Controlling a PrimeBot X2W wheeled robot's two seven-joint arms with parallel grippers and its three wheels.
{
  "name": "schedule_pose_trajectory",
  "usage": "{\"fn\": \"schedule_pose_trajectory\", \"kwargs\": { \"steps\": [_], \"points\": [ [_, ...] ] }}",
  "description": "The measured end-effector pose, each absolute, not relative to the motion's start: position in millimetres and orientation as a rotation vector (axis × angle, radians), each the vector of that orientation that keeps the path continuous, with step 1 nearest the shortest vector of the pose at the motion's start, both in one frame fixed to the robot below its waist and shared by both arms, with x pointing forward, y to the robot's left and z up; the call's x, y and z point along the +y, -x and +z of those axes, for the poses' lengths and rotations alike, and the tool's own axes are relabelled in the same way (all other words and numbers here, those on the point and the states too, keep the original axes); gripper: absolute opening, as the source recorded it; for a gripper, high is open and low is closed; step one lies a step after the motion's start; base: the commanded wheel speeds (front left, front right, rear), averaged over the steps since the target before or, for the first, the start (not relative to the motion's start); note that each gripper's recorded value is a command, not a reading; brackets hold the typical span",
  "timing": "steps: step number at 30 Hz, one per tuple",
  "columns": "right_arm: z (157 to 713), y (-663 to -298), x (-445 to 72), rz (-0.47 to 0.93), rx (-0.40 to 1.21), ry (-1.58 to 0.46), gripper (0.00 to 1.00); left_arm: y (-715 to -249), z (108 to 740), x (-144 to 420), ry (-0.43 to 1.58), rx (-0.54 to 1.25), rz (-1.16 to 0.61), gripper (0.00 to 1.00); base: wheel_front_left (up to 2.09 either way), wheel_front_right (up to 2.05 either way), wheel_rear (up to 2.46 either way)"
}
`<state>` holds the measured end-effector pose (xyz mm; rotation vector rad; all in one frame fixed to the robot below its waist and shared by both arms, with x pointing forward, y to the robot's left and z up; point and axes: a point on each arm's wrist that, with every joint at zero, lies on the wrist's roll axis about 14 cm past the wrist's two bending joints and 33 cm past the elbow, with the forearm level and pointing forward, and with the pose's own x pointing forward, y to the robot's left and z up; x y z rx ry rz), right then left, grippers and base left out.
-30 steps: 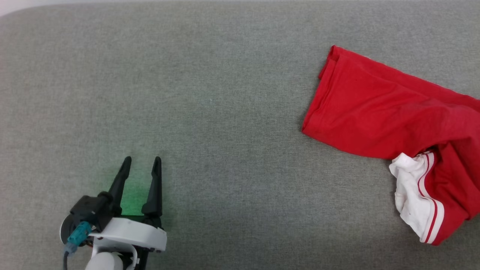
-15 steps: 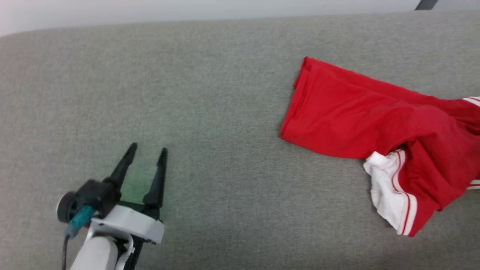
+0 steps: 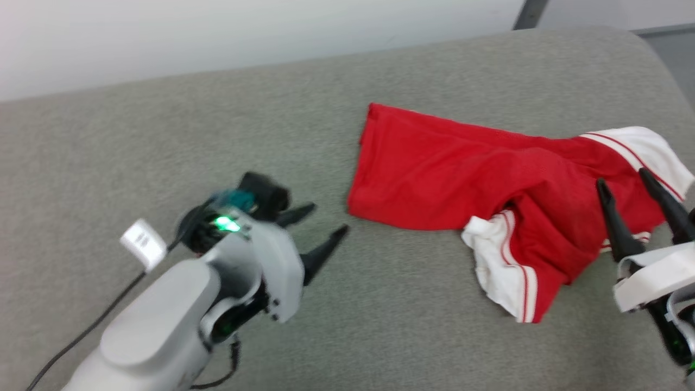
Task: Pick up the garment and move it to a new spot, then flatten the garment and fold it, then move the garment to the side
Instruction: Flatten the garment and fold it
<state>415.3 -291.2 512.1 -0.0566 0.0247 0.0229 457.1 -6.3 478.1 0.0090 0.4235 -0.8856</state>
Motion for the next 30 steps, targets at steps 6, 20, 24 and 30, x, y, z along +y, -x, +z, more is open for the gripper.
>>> {"fn": "schedule_pose_trajectory", "kwargs": {
  "steps": [6, 20, 24, 30],
  "points": [
    [515, -391, -287, -0.006, -0.01, 0.032, 1.0, -434, 461, -46, 0.052, 0.776, -1.007, 1.0, 0.0, 0.0, 0.0],
    [508, -337, -311, -0.177, 0.001, -0.011, 1.0, -415, 430, -141, -0.006, 1.09, -1.135, 1.0, 0.0, 0.0, 0.0],
    [507, -328, -323, -0.23, 0.01, -0.005, 1.0, -407, 419, -160, 0.005, 1.163, -1.169, 1.0, 0.0, 0.0, 0.0],
    [497, -329, -323, -0.245, 0.043, 0.001, 1.0, -400, 406, -179, 0.058, 1.225, -1.203, 1.0, 0.0, 0.0, 0.0]
  ]
}}
